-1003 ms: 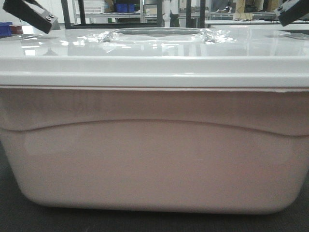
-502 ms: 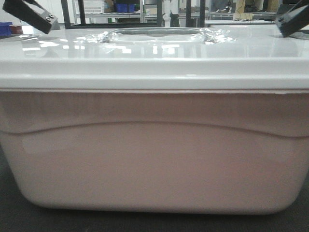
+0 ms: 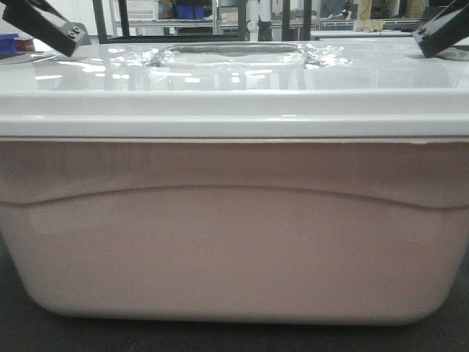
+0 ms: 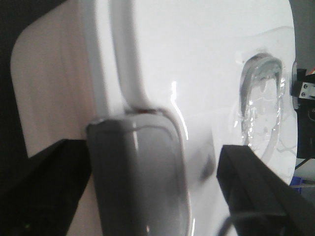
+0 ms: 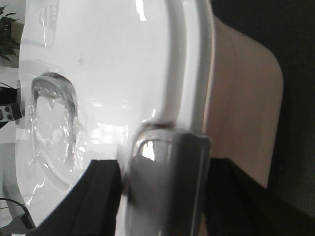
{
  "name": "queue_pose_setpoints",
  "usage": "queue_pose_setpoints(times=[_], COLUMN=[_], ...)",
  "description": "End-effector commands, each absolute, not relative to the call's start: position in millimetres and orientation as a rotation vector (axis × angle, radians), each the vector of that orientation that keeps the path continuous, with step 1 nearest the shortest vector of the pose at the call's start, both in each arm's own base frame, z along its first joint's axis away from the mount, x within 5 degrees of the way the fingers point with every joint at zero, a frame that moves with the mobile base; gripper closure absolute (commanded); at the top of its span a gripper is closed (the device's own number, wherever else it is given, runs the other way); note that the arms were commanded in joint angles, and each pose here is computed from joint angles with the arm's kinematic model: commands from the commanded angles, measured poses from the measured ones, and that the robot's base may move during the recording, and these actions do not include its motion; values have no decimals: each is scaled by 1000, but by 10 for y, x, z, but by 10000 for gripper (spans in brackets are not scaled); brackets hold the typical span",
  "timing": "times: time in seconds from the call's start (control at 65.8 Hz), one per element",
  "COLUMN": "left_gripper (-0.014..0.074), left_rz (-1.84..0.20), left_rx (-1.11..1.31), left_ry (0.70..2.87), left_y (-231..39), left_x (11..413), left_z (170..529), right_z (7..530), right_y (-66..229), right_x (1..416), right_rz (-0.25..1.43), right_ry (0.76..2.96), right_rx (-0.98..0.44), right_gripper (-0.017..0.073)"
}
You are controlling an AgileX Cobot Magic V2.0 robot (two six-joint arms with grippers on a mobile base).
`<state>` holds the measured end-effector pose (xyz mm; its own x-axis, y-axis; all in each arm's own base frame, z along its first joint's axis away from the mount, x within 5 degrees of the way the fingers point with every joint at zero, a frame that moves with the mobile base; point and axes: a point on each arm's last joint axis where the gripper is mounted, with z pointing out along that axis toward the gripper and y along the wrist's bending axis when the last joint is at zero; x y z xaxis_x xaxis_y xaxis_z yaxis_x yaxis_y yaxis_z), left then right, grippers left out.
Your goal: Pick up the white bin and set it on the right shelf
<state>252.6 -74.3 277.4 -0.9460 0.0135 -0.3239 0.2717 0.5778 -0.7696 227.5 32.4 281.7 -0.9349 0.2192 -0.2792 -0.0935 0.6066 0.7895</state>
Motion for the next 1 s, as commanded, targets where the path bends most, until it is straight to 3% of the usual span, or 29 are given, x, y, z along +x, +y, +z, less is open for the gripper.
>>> queue_pose_setpoints(times=[0.0,0.274,0.988], left_gripper=[181,371,375], left_rz=[-1417,-1413,-1458], left_rx=[287,292,398], left_ry=[2440,2445,2420], left_y=[-811,-809,-827], left_x=[2472,2470,2393], left_z=[2990,2986,3043], right_z=[2990,2990,3056], right_y=[456,478,487], right_x=[2155,2151,2116], right_rz=[1451,1456,1433], right_ry=[2456,2459,2418], right_rx=[-32,-45,-107], right_gripper=[147,147,147])
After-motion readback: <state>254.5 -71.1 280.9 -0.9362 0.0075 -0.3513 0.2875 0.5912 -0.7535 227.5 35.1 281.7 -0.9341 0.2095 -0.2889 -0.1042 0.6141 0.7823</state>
